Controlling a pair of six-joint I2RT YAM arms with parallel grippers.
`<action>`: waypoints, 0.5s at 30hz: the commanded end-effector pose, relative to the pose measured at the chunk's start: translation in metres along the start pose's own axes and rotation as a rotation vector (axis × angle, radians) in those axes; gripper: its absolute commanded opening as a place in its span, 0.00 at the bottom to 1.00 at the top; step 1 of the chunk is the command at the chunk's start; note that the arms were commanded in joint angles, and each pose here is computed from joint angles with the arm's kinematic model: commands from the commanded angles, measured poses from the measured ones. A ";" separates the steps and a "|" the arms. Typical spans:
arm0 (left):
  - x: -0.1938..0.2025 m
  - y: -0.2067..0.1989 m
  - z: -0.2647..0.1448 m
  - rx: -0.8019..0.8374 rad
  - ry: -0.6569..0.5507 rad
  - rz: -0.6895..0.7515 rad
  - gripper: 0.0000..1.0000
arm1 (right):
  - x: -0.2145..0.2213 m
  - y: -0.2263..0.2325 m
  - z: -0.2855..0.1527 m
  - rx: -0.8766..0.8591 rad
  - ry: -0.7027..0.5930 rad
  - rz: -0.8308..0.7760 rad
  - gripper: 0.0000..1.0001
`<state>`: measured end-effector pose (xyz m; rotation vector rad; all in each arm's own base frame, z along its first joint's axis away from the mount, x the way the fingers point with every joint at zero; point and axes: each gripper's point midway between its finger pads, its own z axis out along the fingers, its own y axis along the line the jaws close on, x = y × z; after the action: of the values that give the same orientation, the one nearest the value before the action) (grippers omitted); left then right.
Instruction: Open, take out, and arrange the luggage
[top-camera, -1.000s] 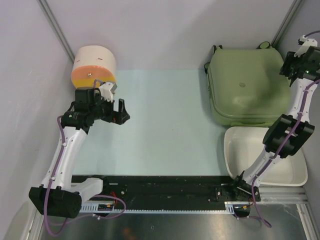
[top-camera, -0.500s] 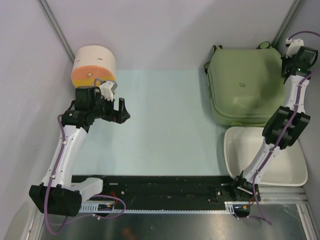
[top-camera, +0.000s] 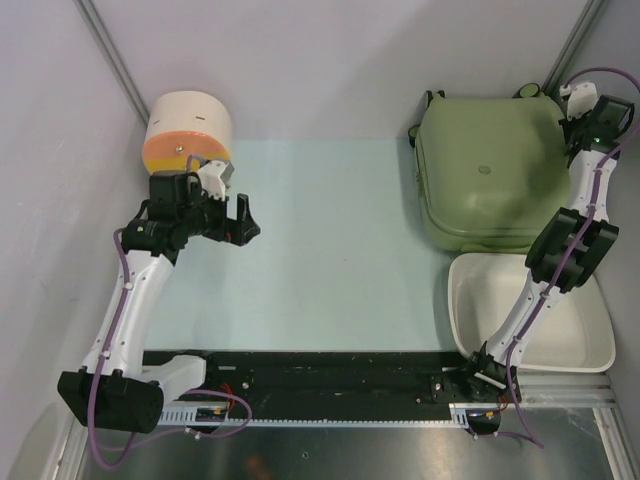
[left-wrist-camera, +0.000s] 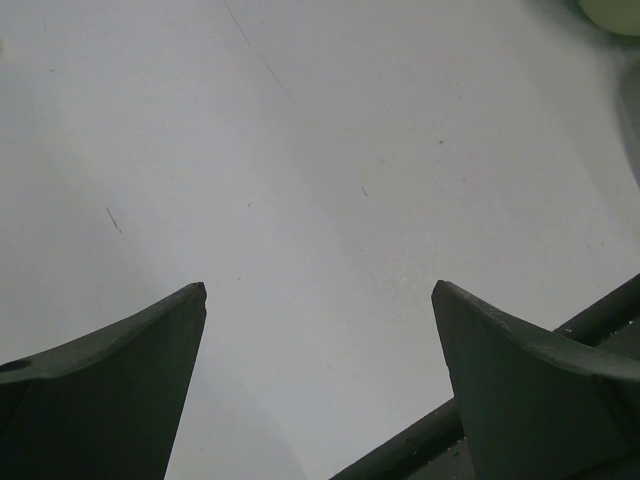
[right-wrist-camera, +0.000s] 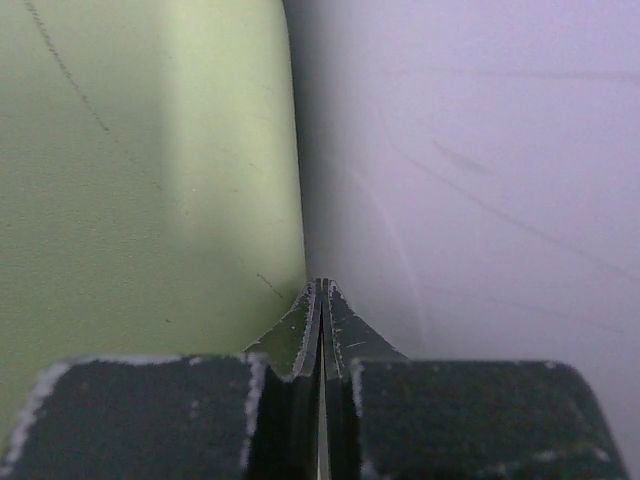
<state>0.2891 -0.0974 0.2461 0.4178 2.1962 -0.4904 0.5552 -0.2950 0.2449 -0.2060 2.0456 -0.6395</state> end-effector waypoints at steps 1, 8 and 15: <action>-0.022 -0.009 -0.007 0.035 -0.062 0.048 1.00 | 0.012 0.046 0.006 -0.224 0.009 -0.021 0.00; -0.024 -0.009 -0.006 0.040 -0.061 0.047 1.00 | 0.006 0.139 -0.015 -0.611 -0.001 0.037 0.00; -0.022 -0.007 -0.005 0.030 -0.058 0.067 1.00 | -0.008 0.173 -0.015 -0.639 0.026 0.084 0.00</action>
<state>0.2914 -0.0982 0.2473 0.4202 2.1948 -0.4944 0.5784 -0.2230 0.2555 -0.4793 1.9781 -0.3012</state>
